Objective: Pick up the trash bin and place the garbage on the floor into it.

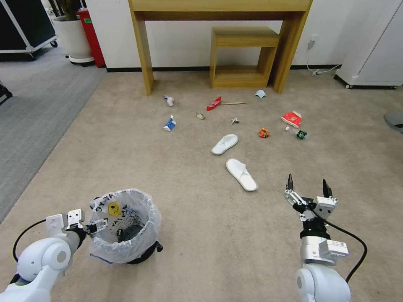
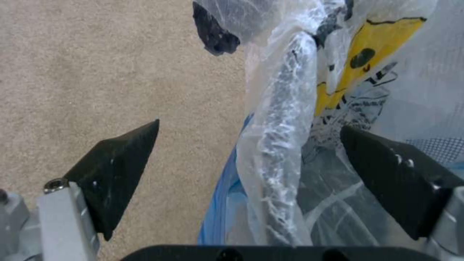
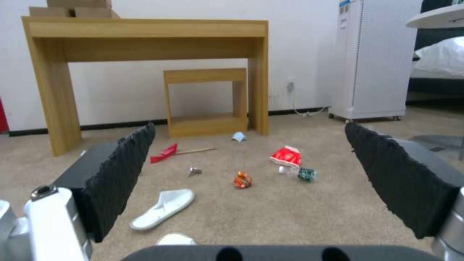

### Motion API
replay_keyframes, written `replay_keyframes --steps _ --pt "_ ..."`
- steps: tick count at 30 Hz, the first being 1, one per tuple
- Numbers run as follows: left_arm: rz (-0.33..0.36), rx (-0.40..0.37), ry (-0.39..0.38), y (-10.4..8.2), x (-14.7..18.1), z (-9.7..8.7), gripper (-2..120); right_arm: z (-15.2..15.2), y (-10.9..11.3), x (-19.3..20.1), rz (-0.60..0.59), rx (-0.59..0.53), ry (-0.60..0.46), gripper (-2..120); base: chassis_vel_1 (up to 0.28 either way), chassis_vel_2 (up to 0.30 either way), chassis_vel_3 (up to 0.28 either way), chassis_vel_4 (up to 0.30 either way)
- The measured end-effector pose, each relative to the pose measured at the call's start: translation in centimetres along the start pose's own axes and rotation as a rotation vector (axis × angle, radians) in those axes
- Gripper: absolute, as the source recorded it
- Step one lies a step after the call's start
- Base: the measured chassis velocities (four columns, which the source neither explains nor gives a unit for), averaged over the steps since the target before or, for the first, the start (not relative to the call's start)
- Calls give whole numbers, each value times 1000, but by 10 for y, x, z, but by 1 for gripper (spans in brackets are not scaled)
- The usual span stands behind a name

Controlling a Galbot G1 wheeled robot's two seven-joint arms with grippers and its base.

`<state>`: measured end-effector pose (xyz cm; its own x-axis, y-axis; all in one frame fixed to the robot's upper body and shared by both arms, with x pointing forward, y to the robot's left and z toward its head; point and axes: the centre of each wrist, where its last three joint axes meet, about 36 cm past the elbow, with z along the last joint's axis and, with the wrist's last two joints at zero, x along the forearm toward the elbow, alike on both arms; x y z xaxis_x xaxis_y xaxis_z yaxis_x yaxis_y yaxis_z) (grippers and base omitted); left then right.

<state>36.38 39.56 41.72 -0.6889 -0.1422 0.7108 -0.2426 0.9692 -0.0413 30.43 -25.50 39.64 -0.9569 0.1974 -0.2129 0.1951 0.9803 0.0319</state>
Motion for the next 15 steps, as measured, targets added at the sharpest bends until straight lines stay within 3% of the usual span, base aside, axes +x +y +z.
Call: replay_keyframes --steps 6,15 --pt "-4 -10 6 -1 -2 2 88 0 0 0 3 -1 1 100 0 0 0 0" --pt "1 -35 14 -3 2 7 55 -1 1 0 1 0 -5 100 0 0 0 0"
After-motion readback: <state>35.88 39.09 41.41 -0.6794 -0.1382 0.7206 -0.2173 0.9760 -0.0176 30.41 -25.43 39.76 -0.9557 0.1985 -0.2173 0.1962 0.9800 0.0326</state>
